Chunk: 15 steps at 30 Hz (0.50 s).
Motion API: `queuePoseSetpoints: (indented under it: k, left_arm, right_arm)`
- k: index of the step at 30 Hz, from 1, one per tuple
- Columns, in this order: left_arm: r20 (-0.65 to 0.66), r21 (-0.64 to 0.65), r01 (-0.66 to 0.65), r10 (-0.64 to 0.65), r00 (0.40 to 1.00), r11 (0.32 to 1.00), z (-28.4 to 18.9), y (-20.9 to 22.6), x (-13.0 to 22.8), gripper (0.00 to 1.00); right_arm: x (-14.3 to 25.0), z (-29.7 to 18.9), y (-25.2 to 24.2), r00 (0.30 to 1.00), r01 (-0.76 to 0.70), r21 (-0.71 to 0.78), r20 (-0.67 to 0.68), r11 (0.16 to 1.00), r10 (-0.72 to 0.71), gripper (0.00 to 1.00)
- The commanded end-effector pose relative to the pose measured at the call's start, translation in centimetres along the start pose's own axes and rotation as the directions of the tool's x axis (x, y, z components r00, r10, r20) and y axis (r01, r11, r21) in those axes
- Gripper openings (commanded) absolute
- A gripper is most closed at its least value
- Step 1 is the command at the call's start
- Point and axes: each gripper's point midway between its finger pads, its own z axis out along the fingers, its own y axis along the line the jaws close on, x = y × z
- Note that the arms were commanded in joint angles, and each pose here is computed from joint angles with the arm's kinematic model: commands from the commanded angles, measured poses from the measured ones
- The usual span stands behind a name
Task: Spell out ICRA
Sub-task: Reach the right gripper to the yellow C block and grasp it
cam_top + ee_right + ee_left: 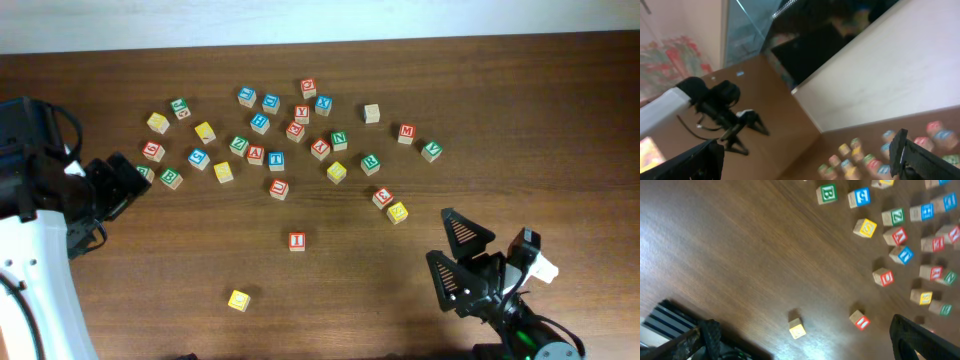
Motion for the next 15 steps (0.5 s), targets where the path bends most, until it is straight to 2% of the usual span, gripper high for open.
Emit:
queuePoseSetpoints:
  k: [1,4,8,12,15]
  left_arm:
    - [0.0,0.026,0.063,-0.063,0.998,0.998,-0.3,-0.2,-0.1,0.99]
    - [-0.034,0.159,0.142,-0.138,0.99,0.977,-0.6,-1.7,-0.6,0.99]
    - [0.002,0.114,0.233,-0.235,0.972,0.966,-0.6,1.2,-2.1,0.99]
    - [0.033,0.017,0.254,-0.254,0.967,0.967,-0.5,3.3,-2.1,1.0]
    - [0.046,-0.005,0.255,-0.254,0.966,0.967,-0.6,3.8,-2.2,0.99]
  right_arm:
    - [-1.1,0.9,4.6,0.993,0.044,-0.084,-0.107,0.996,-0.053,0.98]
    - [-1.4,2.7,6.7,0.95,0.106,-0.148,-0.278,0.983,-0.144,0.98]
    - [-3.6,6.9,8.4,0.852,0.027,-0.312,-0.49,0.95,-0.185,0.98]
    - [-5.2,12.3,7.3,0.835,-0.033,-0.331,-0.528,0.943,-0.156,0.98]
    - [-3.8,17.4,3.7,0.86,-0.067,-0.196,-0.509,0.978,-0.043,0.98]
